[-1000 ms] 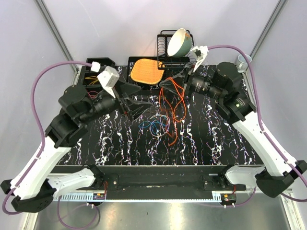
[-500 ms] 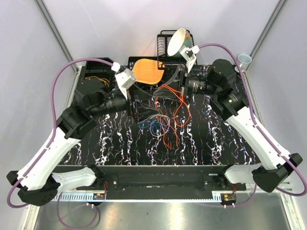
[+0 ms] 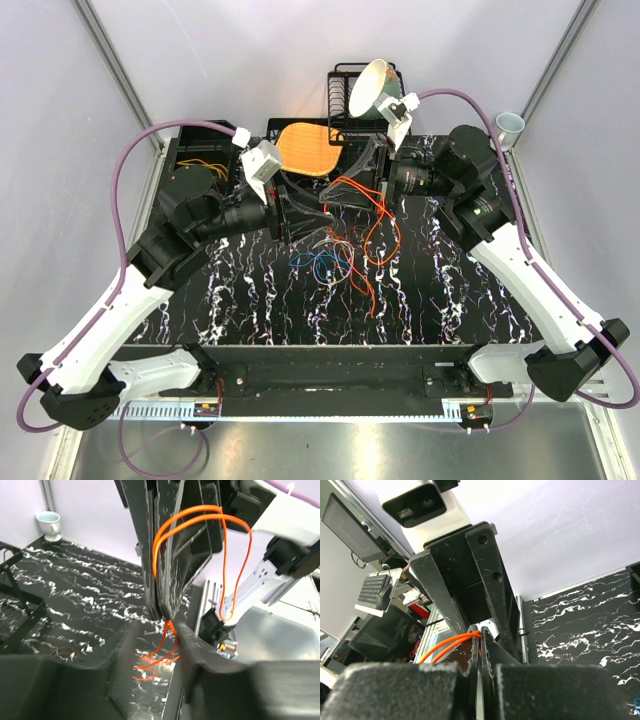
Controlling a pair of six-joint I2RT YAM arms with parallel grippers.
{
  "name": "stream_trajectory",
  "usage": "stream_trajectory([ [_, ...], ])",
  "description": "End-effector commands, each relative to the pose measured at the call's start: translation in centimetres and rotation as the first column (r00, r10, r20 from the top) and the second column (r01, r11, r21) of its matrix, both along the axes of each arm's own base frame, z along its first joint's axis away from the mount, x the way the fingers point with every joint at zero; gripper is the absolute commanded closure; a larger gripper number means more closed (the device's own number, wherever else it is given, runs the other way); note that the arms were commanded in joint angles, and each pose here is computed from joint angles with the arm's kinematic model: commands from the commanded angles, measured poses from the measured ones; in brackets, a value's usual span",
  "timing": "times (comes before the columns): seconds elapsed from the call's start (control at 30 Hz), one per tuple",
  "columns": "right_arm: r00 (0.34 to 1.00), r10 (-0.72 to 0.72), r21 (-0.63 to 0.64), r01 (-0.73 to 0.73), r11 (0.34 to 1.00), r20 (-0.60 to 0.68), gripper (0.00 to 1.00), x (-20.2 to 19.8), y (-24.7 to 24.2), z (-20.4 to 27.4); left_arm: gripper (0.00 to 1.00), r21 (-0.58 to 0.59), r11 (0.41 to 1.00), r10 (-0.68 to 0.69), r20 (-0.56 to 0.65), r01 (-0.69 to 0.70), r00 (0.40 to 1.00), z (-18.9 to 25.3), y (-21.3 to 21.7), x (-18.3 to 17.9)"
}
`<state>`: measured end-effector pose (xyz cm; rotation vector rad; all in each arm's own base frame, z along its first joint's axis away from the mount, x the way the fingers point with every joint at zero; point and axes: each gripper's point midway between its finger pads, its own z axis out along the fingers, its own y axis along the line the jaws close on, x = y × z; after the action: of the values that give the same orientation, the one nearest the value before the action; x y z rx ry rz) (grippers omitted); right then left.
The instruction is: Untangle the cables
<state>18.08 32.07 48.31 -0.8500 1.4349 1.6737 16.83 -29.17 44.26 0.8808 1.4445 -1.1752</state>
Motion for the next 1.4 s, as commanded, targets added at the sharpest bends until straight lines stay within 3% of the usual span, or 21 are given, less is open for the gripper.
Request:
stream_trajectory([
  [0.0, 0.998, 0.042, 0.038, -0.044, 0.998, 0.036, 1.00, -1.4, -0.4, 1.1, 0.72, -0.109, 0.993, -0.038, 0.043, 0.043, 0.998, 2.2, -0.5, -0.6],
  [0.13, 0.998, 0.056, 0.049, -0.057, 0.997, 0.033, 1.00, -1.6, -0.4, 1.1, 1.00, -0.139, 0.989, -0.053, 0.037, 0.058, 0.998, 2.4, -0.8, -0.7],
  [0.27, 0.998, 0.057, 0.050, -0.058, 0.997, 0.029, 0.99, -1.7, -0.4, 0.9, 1.00, -0.137, 0.991, -0.001, 0.017, 0.003, 1.000, 2.2, -0.5, 0.1],
  [0.33, 1.000, 0.000, 0.015, 0.000, 1.000, 0.009, 0.51, -1.1, -0.6, 0.0, 1.00, -0.096, 0.994, 0.060, -0.003, -0.060, 0.998, 1.5, 0.1, 0.9],
  [0.37, 0.998, -0.047, -0.003, 0.047, 0.999, 0.044, 0.32, -0.5, -0.8, -0.7, 1.00, -0.091, 0.987, 0.132, -0.002, -0.132, 0.991, 1.9, 0.6, 1.9],
  [0.4, 0.989, -0.146, -0.024, 0.146, 0.989, 0.024, 0.07, 0.9, -0.9, -1.5, 1.00, -0.039, 0.984, 0.173, -0.016, -0.173, 0.985, 0.8, 1.2, 2.4],
  [0.43, 0.978, -0.207, -0.064, 0.207, 0.976, 0.006, 0.01, 1.3, -1.6, -2.5, 1.00, -0.015, 0.977, 0.213, -0.019, -0.213, 0.977, 0.5, 1.6, 3.0],
  [0.57, 0.842, -0.539, -0.221, 0.521, 0.825, -0.026, 0.01, 6.9, -3.8, -8.8, 1.00, 0.064, 0.900, 0.433, -0.017, -0.431, 0.901, 0.6, 5.3, 6.4],
  [0.7, 0.729, -0.683, -0.404, 0.611, 0.681, -0.049, 0.00, 10.3, -5.0, -15.1, 1.00, 0.131, 0.791, 0.606, -0.024, -0.598, 0.795, 0.6, 9.0, 9.6],
  [0.77, 0.645, -0.763, -0.532, 0.635, 0.560, -0.033, 0.00, 12.2, -6.0, -19.5, 1.00, 0.156, 0.685, 0.718, 0.025, -0.712, 0.696, 2.1, 11.5, 11.1],
  [0.8, 0.628, -0.777, -0.566, 0.632, 0.529, -0.024, 0.00, 12.5, -6.3, -20.8, 1.00, 0.251, 0.637, 0.748, 0.030, -0.729, 0.663, 0.2, 11.8, 12.3],
  [0.87, 0.598, -0.802, -0.641, 0.611, 0.464, -0.010, 0.00, 13.1, -6.8, -24.1, 1.00, 0.284, 0.538, 0.811, 0.081, -0.794, 0.579, 0.7, 13.6, 13.5],
  [0.97, 0.587, -0.809, -0.676, 0.584, 0.449, -0.030, 0.00, 13.0, -6.7, -26.8, 1.00, 0.326, 0.442, 0.856, 0.125, -0.836, 0.501, -0.1, 14.7, 15.1],
  [1.13, 0.601, -0.795, -0.646, 0.575, 0.502, -0.084, 0.00, 12.5, -5.9, -28.6, 1.00, 0.309, 0.309, 0.918, 0.151, -0.900, 0.367, 0.0, 17.4, 18.2],
  [1.23, 0.578, -0.812, -0.645, 0.592, 0.483, -0.079, 0.01, 12.3, -6.6, -30.1, 1.00, 0.287, 0.260, 0.944, 0.127, -0.922, 0.306, 0.1, 19.0, 20.1],
  [1.37, 0.560, -0.827, -0.637, 0.620, 0.458, -0.050, 0.01, 11.7, -7.8, -32.3, 1.00, 0.247, 0.243, 0.957, 0.095, -0.938, 0.273, 0.6, 20.3, 22.1],
])
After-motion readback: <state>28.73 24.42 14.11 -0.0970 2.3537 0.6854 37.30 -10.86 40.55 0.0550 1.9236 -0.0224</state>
